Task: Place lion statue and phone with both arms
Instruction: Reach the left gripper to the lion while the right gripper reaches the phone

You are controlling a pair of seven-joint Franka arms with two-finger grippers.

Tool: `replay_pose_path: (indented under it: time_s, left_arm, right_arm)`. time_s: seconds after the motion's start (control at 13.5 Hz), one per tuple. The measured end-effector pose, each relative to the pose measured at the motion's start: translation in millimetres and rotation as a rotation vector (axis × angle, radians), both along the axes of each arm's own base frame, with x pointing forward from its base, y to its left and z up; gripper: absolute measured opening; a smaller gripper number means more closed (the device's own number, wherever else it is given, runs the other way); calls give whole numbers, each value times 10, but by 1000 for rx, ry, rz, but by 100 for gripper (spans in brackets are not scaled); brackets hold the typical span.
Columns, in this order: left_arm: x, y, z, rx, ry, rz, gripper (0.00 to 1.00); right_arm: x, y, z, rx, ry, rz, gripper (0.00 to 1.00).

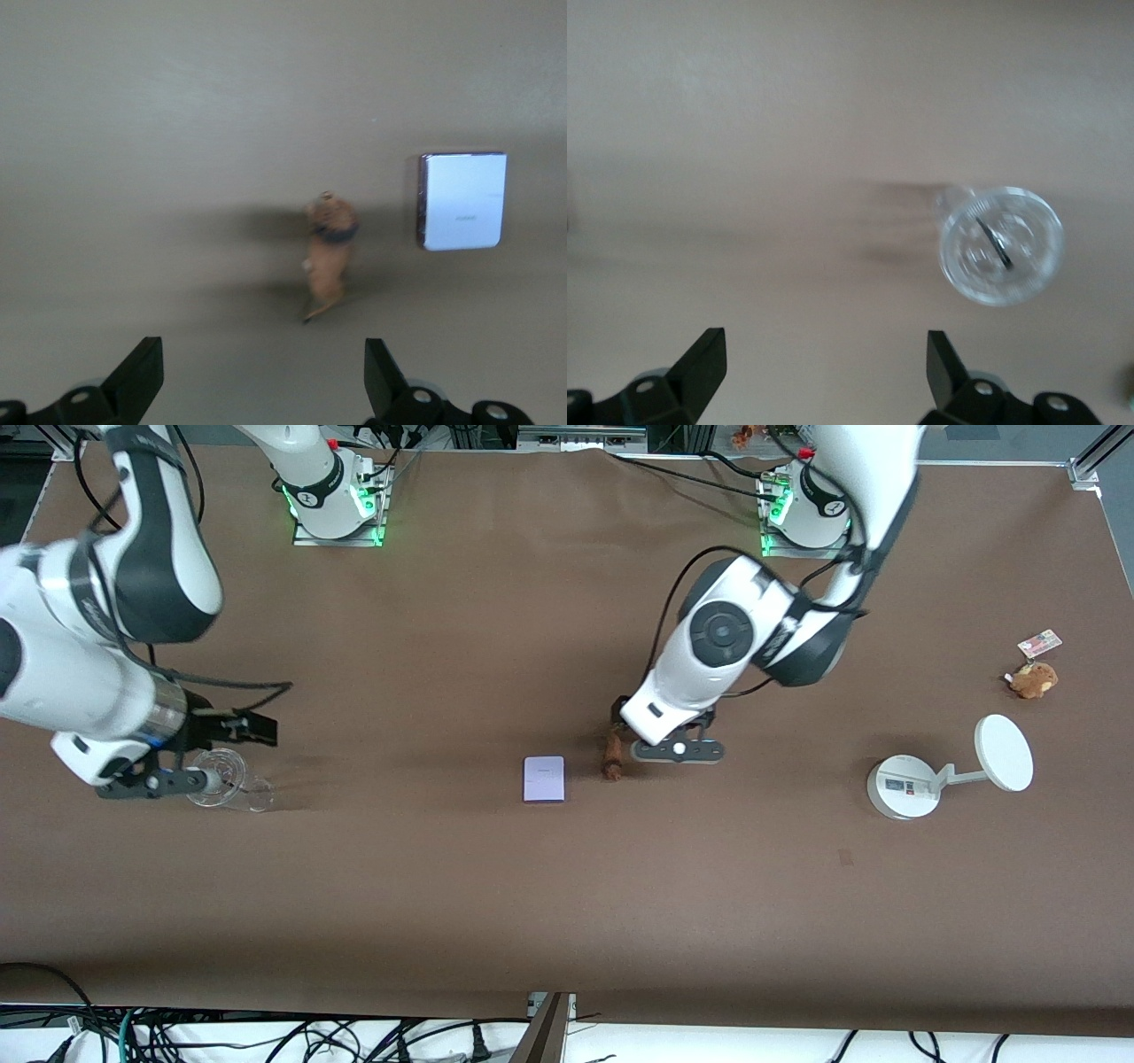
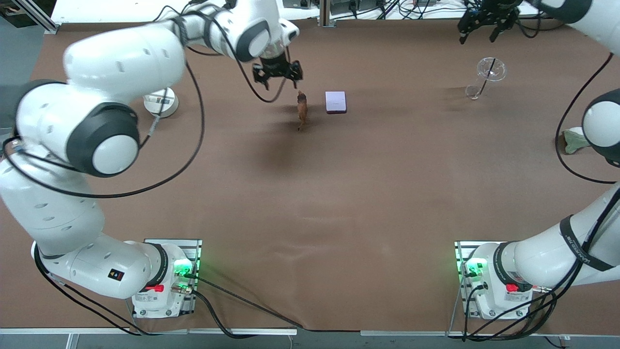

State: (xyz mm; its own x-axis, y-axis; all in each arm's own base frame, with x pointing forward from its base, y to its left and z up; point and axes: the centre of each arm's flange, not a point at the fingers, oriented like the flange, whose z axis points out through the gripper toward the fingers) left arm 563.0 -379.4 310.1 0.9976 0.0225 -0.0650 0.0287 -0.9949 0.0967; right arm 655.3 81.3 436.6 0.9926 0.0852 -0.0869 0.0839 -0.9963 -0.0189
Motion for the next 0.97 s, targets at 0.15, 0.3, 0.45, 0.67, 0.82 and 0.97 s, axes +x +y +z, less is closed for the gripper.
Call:
replay_pose_path:
  time_s: [0.15,0.3,0.45,0.67,0.82,0.97]
  left_arm:
    - [-33,-170,-391,26,-45,6,100]
    - [-72,-290,-667,34,-80,7,100]
    - [-131,-397,-814,23,-89,8,100]
    - [-138,-439,-898,5,-102,12,100]
    - [-117,-440,-976,-9,-120,12,100]
    - [-107,-437,-1060,5,-150,-20,100]
  right_arm:
    - [113,131,-285,12,-19,0,100]
    - [178,278,-545,10,-25,-8,100]
    - [218,453,-744,9,-35,-20,100]
    - [230,775,-1034,11,-44,-30,100]
    - [197,1083,-1217,11,-54,-56,100]
    - [130,1441,-1388,12,-66,-82,100]
